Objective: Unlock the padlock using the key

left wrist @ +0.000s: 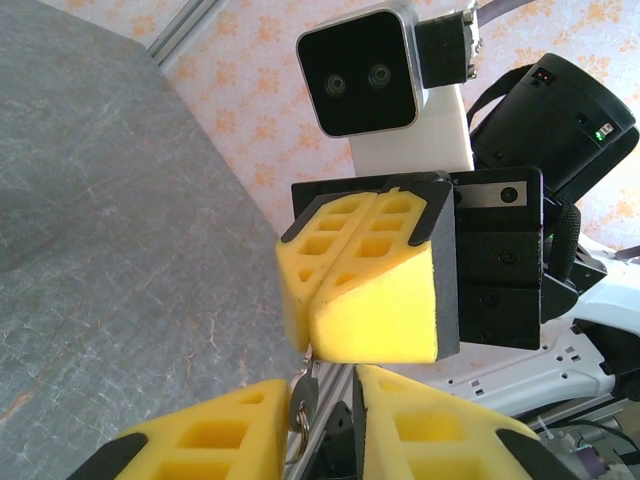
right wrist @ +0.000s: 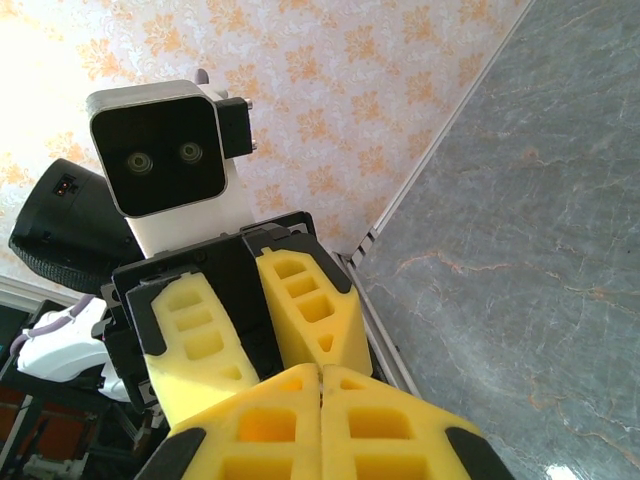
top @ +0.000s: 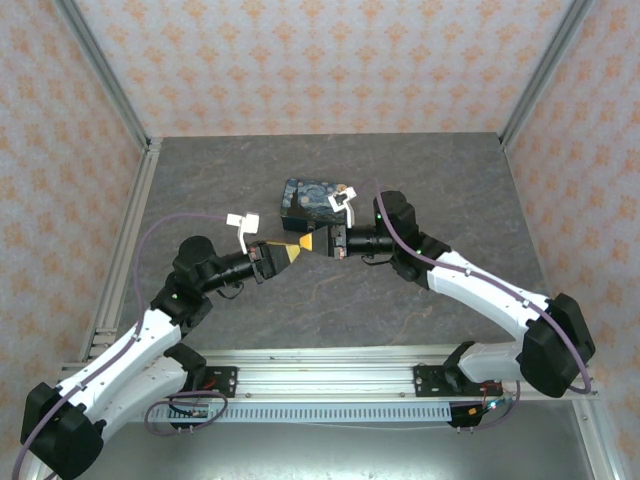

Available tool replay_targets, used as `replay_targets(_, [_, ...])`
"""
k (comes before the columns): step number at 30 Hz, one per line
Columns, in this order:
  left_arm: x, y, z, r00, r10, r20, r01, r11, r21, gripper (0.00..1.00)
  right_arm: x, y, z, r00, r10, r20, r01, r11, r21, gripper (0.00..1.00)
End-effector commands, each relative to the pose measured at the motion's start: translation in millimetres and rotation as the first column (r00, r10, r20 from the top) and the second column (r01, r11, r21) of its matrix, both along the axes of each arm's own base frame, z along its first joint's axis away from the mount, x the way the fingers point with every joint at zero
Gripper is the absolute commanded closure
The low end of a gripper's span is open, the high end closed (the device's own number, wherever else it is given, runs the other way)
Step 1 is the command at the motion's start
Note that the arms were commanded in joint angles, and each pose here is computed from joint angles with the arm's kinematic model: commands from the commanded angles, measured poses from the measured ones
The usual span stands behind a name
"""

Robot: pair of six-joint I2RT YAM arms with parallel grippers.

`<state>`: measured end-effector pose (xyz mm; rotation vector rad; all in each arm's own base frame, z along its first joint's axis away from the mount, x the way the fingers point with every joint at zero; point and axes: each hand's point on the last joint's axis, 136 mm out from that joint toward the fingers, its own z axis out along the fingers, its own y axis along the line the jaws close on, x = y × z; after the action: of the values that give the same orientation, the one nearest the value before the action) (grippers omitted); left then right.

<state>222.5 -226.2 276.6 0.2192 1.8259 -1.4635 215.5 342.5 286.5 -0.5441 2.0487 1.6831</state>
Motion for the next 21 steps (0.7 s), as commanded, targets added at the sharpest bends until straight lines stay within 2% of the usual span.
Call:
replay_targets(1, [-5.3, -1.5, 9.7, 0.999, -0.032, 0.042, 0.032, 0.999, -0.015, 0.79, -2.7, 2.3, 10.2, 0.999, 0.015, 0.037, -0.016, 0.999, 0.039, 1.00])
replay_targets(4, [-6.0, -1.1, 8.5, 0.999, -0.031, 0.039, 0.032, 0.999, -0.014, 0.84, -2.6, 1.8, 9.7, 0.999, 0.011, 0.036, -0.013, 0.999, 0.039, 1.00])
replay_targets(11, [-7.6, 0.2, 8.1, 0.999, -0.029, 0.041, 0.029, 1.000, -0.009, 0.89, -1.3, 0.9, 8.0, 0.999, -0.001, 0.036, 0.000, 0.999, 0.037, 1.00])
replay_targets(16, [-8.1, 0.6, 9.4, 0.999, -0.028, 0.045, 0.028, 1.000, -0.010, 1.00, -0.4, 2.0, 6.2, 0.999, -0.008, 0.033, 0.007, 0.999, 0.040, 1.00])
replay_targets(21, [-8.1, 3.4, 10.8, 0.998, -0.011, 0.060, 0.010, 1.000, 0.010, 1.00, -2.5, 5.0, 2.0, 0.999, -0.005, 0.034, 0.004, 1.000, 0.029, 1.00])
